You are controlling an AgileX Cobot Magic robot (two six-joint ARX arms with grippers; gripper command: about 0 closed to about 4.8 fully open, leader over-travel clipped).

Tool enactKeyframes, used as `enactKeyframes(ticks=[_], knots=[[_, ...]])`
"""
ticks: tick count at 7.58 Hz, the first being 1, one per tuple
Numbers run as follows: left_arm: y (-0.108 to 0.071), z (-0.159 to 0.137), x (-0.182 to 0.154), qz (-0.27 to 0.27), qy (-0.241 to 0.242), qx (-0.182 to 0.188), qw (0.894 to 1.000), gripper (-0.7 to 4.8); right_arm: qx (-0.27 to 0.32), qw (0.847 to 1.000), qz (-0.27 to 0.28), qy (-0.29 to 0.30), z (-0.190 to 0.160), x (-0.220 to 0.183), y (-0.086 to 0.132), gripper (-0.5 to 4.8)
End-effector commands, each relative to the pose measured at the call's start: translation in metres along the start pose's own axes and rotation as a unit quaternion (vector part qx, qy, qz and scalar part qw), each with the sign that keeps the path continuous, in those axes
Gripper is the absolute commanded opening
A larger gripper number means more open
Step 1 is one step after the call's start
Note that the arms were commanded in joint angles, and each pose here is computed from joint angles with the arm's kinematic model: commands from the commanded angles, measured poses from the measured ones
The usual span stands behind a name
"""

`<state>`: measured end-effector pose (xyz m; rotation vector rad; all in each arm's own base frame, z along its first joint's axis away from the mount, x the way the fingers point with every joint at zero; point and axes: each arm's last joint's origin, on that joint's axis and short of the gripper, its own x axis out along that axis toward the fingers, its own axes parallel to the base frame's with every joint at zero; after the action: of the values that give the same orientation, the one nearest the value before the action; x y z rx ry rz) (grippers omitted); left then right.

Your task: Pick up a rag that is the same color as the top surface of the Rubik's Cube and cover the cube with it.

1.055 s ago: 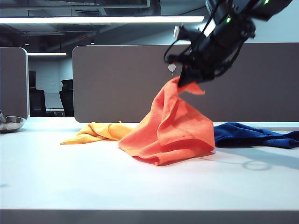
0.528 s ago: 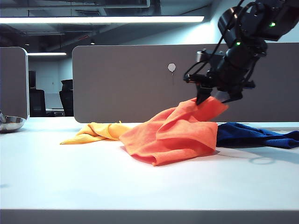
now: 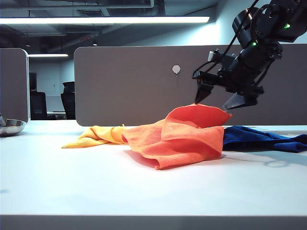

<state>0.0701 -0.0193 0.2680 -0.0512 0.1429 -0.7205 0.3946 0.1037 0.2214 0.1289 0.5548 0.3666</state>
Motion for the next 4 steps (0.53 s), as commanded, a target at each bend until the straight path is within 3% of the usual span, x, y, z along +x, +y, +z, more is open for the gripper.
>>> enactKeyframes(ticks=[1, 3, 4], knots=[[0.0, -0.001, 0.0, -0.001, 0.004, -0.005, 1.0, -0.06, -0.035, 0.972, 0.18, -0.145, 0.04, -0.019, 0.019, 4.79], [0.0, -0.001, 0.0, 0.0, 0.004, -0.004, 1.0, -0.05, 0.006, 0.949, 0.22, -0.224, 0.061, -0.036, 0.024, 4.79], [0.002, -0.001, 0.0, 0.03, 0.004, 0.002, 1.0, -0.05, 0.001, 0.942, 0.196, -0.273, 0.076, -0.055, 0.016, 2.52]])
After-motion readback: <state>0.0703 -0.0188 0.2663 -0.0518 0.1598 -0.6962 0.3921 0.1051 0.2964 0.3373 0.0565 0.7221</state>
